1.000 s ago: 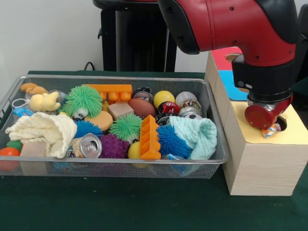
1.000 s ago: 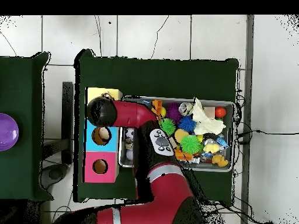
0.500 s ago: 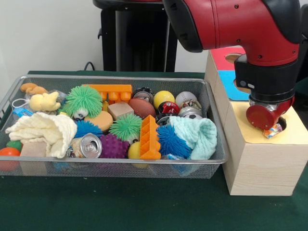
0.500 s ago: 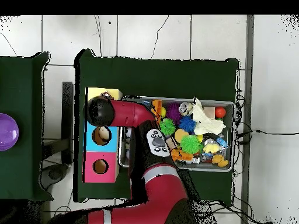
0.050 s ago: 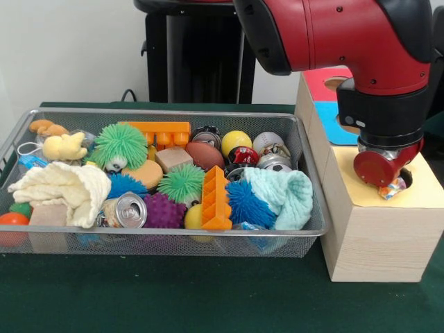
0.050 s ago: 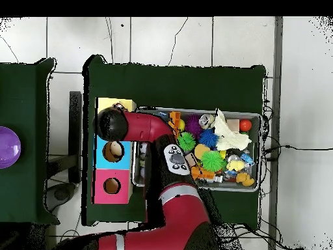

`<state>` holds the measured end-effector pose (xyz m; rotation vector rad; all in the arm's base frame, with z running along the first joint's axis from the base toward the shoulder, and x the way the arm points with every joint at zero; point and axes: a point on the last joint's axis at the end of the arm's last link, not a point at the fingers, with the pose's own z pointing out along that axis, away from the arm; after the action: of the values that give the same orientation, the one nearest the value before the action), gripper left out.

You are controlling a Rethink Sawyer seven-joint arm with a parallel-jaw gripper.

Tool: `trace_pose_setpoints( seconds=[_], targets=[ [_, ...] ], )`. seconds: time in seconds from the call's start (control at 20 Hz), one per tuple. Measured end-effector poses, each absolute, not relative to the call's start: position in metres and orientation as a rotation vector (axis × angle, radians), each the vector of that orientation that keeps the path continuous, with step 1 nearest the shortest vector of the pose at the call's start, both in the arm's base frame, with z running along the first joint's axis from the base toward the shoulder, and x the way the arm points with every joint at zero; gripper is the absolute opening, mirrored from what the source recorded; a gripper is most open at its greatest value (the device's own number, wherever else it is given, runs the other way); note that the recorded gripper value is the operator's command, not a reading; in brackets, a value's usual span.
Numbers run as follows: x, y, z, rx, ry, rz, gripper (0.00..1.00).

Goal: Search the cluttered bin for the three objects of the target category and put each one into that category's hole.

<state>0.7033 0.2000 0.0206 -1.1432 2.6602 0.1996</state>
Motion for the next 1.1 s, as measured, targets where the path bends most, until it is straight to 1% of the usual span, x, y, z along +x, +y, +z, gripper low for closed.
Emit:
trace_pose_setpoints(
  seconds=[0.75, 0.8, 1.1],
  targets=[
    [0.703, 0.191, 0.020, -1.127, 2.671, 0.202, 0.00],
    [0.702, 0.189, 0.020, -1.127, 2.674, 0.202, 1.00],
    [0.699, 0.188, 0.018, -1.119, 2.680, 0.212, 1.00]
  ],
)
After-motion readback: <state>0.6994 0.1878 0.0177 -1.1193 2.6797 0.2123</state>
